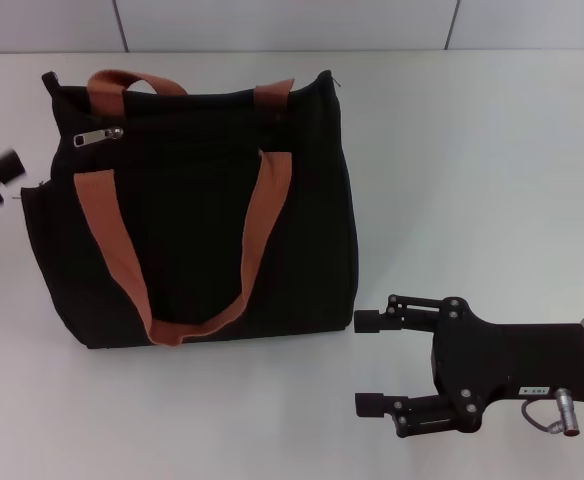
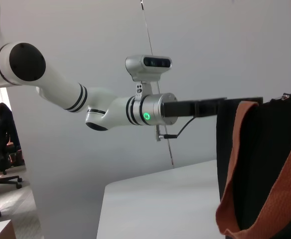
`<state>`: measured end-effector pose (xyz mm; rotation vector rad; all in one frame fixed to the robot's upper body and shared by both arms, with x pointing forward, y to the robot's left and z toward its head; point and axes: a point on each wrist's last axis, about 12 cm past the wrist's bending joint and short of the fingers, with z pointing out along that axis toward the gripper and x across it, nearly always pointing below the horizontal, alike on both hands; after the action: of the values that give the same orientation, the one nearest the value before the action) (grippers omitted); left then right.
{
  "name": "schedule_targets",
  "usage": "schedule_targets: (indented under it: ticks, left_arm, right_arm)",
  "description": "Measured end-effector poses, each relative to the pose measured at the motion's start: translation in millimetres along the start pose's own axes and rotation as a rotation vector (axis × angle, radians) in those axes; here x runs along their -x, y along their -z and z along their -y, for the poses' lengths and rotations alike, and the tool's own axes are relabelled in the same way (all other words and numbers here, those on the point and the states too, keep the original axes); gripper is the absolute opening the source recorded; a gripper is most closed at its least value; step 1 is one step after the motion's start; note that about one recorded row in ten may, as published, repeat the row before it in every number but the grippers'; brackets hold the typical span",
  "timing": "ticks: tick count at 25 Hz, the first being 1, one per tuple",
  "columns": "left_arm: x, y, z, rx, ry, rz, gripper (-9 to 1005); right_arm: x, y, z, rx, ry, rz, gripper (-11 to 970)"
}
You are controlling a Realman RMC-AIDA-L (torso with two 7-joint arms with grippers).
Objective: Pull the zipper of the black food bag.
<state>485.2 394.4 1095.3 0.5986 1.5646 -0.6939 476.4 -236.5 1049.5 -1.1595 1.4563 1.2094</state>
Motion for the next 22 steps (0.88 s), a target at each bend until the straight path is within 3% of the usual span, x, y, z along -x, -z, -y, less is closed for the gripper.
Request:
schedule_targets:
  ticks: [4, 13, 20, 22]
  left_arm:
    - [-8, -14, 3.1, -0.044, -0.03, -0.079, 763]
    - [-10, -41, 1.3, -0.068, -0.084, -0.127, 753]
    - [-4, -40, 3.0, -0.064, -0.092, -0.06, 745]
    - [-3, -38, 4.5, -0.059, -0.093, -0.035, 597]
  right_arm:
    - [0, 0, -0.3, -0.001, -0.001, -0.001, 760]
    - [-1, 0, -0.5, 0.001, -0.002, -0.002, 753]
    - [1, 0, -0.3, 0.005, 0.001, 0.006, 747]
    - [3, -1, 0.7, 0.009, 0.005, 0.01, 745]
